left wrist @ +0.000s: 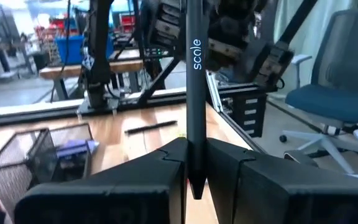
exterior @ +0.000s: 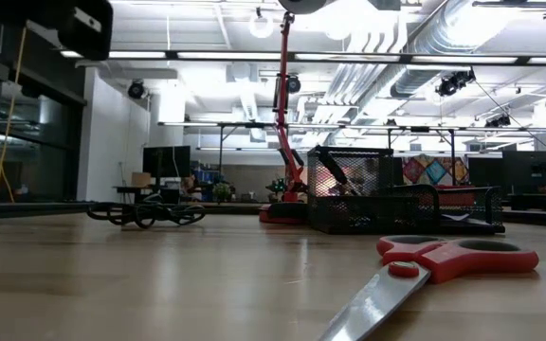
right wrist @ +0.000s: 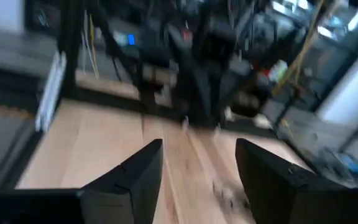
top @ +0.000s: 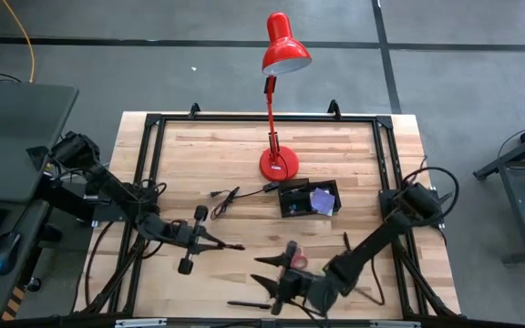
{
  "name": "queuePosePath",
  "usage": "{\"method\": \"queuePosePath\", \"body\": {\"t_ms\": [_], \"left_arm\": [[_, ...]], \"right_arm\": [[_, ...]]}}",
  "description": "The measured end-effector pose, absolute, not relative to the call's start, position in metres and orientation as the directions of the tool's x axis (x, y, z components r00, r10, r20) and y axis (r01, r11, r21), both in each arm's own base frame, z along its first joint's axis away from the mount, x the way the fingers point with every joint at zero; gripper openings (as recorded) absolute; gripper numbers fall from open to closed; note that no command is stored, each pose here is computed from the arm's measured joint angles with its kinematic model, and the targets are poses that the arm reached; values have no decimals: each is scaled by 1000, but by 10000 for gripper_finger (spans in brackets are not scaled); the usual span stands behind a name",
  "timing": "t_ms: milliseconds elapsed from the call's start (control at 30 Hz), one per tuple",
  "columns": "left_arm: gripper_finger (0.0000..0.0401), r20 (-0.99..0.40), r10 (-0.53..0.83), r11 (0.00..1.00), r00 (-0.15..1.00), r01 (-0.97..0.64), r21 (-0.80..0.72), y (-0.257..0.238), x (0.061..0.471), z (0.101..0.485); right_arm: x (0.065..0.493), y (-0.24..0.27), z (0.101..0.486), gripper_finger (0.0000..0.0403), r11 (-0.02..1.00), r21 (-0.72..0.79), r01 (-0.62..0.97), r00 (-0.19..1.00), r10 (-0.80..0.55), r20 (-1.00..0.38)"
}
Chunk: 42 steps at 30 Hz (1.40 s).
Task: Pick and place office supplies into organizer
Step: Put the black pen into the desk organizer
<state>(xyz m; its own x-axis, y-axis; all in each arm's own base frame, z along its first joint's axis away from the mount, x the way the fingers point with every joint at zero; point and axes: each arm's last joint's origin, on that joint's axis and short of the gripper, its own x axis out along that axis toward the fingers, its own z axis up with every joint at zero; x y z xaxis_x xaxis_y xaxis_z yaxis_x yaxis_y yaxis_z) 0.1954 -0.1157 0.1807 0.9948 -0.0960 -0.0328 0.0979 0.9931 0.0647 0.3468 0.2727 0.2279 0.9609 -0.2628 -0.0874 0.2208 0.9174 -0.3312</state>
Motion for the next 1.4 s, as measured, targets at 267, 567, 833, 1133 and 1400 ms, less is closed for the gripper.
{"method": "queuePosePath", "body": {"t_ms": [267,567,833,1133,1400], "left_arm": [[24,-28,-109,987,994,112,116,-116,195,181],[24,-56,-111,985,992,118,129,-116,195,178],[24,-56,-112,985,992,118,128,-116,195,178],[24,-57,-131,982,990,138,127,-117,195,178],[24,-56,-131,983,990,137,126,-117,195,178]], "right_arm": [[367,250,243,205,907,-366,209,975,-222,7],[378,234,245,206,900,-379,215,974,-226,16],[377,234,256,197,899,-391,195,981,-183,70],[383,227,257,147,919,-367,144,989,-122,82],[389,217,256,105,925,-357,128,991,-107,79]]}}
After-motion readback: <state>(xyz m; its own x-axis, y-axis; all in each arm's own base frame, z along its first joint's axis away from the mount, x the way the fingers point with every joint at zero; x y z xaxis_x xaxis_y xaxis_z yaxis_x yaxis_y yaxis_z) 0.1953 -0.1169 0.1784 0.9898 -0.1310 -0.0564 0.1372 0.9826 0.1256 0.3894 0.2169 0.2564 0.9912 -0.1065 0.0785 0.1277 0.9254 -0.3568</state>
